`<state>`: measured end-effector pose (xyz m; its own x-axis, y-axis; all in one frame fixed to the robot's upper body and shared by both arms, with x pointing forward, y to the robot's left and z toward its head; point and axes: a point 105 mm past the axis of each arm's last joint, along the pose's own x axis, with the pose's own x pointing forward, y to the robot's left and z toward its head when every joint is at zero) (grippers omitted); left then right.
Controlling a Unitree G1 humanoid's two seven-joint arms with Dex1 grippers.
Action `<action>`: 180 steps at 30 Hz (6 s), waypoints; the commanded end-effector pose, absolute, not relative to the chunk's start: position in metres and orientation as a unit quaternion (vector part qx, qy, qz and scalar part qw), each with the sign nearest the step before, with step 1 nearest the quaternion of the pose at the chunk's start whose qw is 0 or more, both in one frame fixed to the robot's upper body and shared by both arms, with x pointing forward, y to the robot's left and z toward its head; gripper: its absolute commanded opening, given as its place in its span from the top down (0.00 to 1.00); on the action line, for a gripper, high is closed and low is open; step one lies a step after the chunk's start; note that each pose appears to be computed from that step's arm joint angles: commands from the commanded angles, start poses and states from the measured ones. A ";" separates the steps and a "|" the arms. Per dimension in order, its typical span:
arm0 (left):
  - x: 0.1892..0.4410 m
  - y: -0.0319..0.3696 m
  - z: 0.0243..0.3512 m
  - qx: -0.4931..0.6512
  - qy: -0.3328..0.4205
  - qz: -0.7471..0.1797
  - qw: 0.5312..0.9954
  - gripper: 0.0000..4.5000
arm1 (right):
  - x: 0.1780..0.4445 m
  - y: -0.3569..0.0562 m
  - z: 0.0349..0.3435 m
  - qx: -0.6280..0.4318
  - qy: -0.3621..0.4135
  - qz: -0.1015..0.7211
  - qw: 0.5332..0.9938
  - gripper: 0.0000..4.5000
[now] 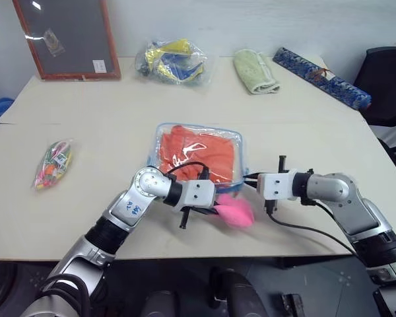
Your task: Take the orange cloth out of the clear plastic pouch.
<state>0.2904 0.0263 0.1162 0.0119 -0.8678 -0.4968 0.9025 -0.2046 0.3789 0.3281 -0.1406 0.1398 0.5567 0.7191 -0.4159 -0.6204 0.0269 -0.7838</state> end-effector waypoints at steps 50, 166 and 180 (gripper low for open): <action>0.281 0.250 0.145 0.152 0.190 -0.439 0.865 0.48 | 0.278 -0.191 0.160 -0.469 -0.053 0.500 0.727 0.48; 0.303 0.054 0.181 0.197 0.006 -0.642 0.740 1.00 | 0.304 -0.108 0.099 -0.444 0.026 0.374 0.814 0.32; 0.312 0.055 0.181 0.202 0.004 -0.626 0.753 1.00 | 0.325 -0.108 0.083 -0.434 0.039 0.352 0.828 0.78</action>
